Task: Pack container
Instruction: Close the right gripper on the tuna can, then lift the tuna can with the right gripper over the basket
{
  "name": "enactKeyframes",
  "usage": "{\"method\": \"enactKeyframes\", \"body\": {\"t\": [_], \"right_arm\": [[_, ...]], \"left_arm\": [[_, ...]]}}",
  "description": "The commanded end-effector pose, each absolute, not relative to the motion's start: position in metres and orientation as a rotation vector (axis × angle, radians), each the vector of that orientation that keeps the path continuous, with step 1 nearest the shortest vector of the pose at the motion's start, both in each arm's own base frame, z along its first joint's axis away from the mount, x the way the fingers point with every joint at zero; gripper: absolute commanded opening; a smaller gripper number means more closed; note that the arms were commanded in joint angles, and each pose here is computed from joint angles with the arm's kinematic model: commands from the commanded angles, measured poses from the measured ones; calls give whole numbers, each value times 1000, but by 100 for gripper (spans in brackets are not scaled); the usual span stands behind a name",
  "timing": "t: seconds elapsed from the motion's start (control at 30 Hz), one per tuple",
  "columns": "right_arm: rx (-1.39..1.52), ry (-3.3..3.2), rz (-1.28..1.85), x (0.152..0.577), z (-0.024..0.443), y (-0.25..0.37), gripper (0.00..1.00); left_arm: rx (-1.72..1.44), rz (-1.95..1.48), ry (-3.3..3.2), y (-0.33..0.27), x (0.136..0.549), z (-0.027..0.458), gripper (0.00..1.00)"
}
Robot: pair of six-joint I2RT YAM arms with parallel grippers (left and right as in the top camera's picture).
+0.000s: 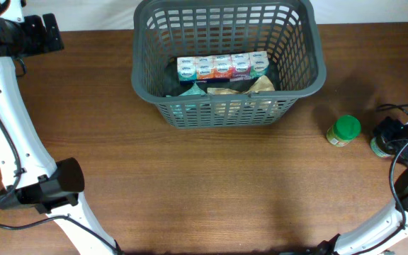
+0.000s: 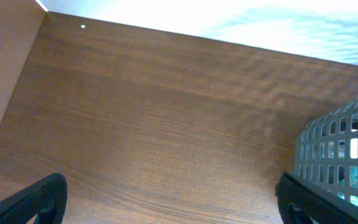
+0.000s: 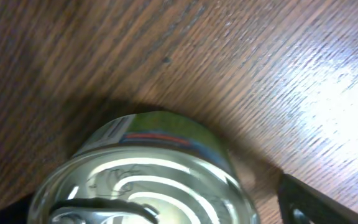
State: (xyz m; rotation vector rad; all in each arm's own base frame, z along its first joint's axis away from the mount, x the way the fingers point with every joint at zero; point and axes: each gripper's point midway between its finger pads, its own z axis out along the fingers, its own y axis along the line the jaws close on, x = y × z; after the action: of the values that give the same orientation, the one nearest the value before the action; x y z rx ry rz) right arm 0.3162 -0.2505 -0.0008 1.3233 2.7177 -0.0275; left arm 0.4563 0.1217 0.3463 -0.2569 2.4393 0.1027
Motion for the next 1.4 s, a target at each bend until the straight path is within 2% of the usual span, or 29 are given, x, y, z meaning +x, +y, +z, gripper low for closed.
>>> {"method": "enactKeyframes", "body": {"t": [0.0, 0.13, 0.5, 0.53, 0.63, 0.9, 1.0, 1.37], "right_arm": [[1312, 2775, 60, 320, -20, -228, 95], [1315, 2774, 54, 320, -20, -229, 90], [1317, 2776, 14, 318, -20, -233, 89], [1317, 2776, 13, 318, -20, -233, 87], [1319, 2776, 13, 318, -20, -233, 69], [1316, 2775, 37, 319, -20, -230, 65], [1308, 2763, 74, 324, -16, -229, 54], [1302, 2751, 69, 335, 18, -237, 46]], "left_arm": [[-276, 101, 2438, 122, 455, 346, 99], [-276, 101, 2438, 122, 455, 346, 99], [-276, 101, 2438, 122, 455, 346, 99], [-276, 101, 2438, 122, 455, 346, 99], [-276, 101, 2438, 122, 455, 346, 99], [-276, 101, 2438, 122, 455, 346, 99], [-276, 101, 2438, 122, 455, 346, 99], [-276, 101, 2438, 122, 455, 346, 99]]}}
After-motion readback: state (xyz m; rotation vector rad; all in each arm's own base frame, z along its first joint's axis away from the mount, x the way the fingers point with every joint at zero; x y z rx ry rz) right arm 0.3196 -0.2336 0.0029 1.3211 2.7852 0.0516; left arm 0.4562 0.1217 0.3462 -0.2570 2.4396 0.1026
